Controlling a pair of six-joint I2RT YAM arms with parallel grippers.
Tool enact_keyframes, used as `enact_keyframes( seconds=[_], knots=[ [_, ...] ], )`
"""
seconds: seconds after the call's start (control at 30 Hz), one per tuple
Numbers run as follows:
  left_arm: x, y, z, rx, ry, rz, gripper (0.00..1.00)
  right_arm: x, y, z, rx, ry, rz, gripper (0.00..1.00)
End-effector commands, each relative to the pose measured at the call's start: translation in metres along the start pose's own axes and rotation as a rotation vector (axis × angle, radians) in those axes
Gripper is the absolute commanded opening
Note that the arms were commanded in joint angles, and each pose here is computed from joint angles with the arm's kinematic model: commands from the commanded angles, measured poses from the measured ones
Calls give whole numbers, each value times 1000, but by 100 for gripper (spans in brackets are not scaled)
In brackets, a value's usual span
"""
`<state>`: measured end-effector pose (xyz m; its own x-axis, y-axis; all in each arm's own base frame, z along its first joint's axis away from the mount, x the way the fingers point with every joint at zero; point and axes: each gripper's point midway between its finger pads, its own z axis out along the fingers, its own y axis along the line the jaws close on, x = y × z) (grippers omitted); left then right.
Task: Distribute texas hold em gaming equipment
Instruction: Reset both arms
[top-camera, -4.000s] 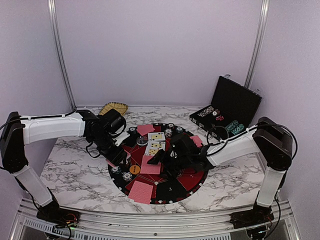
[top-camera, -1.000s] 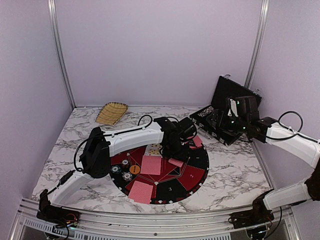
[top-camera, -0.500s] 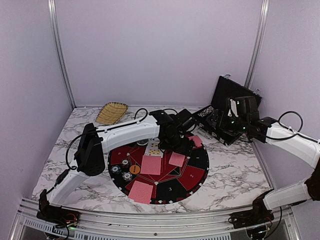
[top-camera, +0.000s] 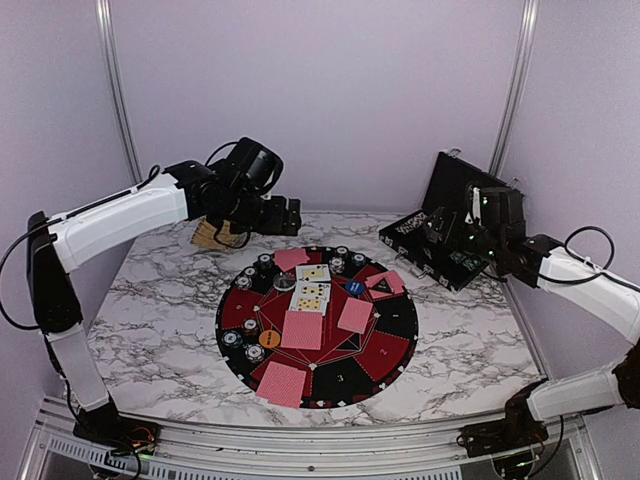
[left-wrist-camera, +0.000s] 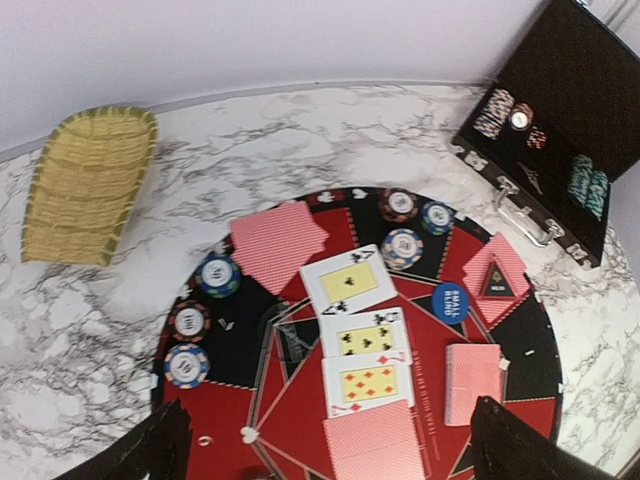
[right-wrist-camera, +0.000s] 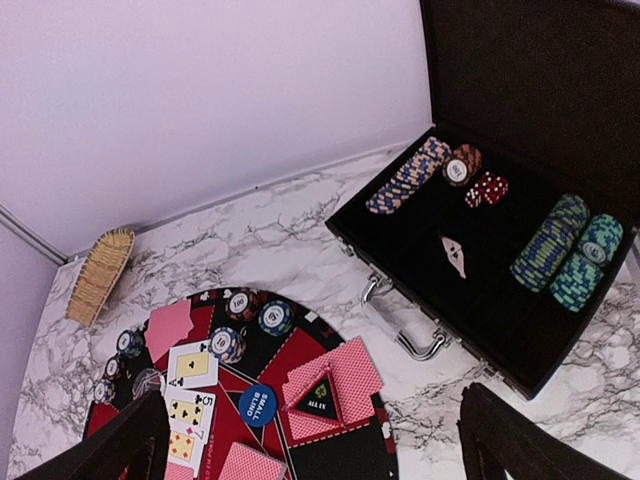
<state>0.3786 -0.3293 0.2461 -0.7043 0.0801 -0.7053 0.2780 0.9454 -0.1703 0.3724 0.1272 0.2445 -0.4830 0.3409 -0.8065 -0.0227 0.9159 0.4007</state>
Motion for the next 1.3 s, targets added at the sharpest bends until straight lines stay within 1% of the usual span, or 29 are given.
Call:
enact_keyframes(
  seconds=[0.0,0.2,0.37,0.47,0.6,0.7,0.83,1.03,1.27],
  knots=[
    [-17,48,-27,8,-126,-33,99,-42,1,-14,11,-177,-29,98],
    [-14,124,-52,-8,-204,-107,99,-55,9,-18,-11,-214,-62,98],
    [-7,161,-66,37,-274,-165,99,-60,11,-21,-17,-227,-47,98],
    [1,173,-65,79,-287,-195,99,-63,12,-25,-21,-237,-31,98],
    [4,179,-65,83,-301,-186,99,-63,10,-28,-11,-242,-22,98],
    [2,176,-67,119,-300,-190,99,-62,7,-28,4,-235,-19,98],
    [-3,174,-73,122,-320,-166,99,-61,5,-30,14,-229,-15,98],
    [1,171,-68,142,-300,-161,99,-62,3,-35,19,-240,-17,99],
    [4,169,-69,156,-305,-147,99,-62,3,-34,20,-240,-27,98]
  ],
)
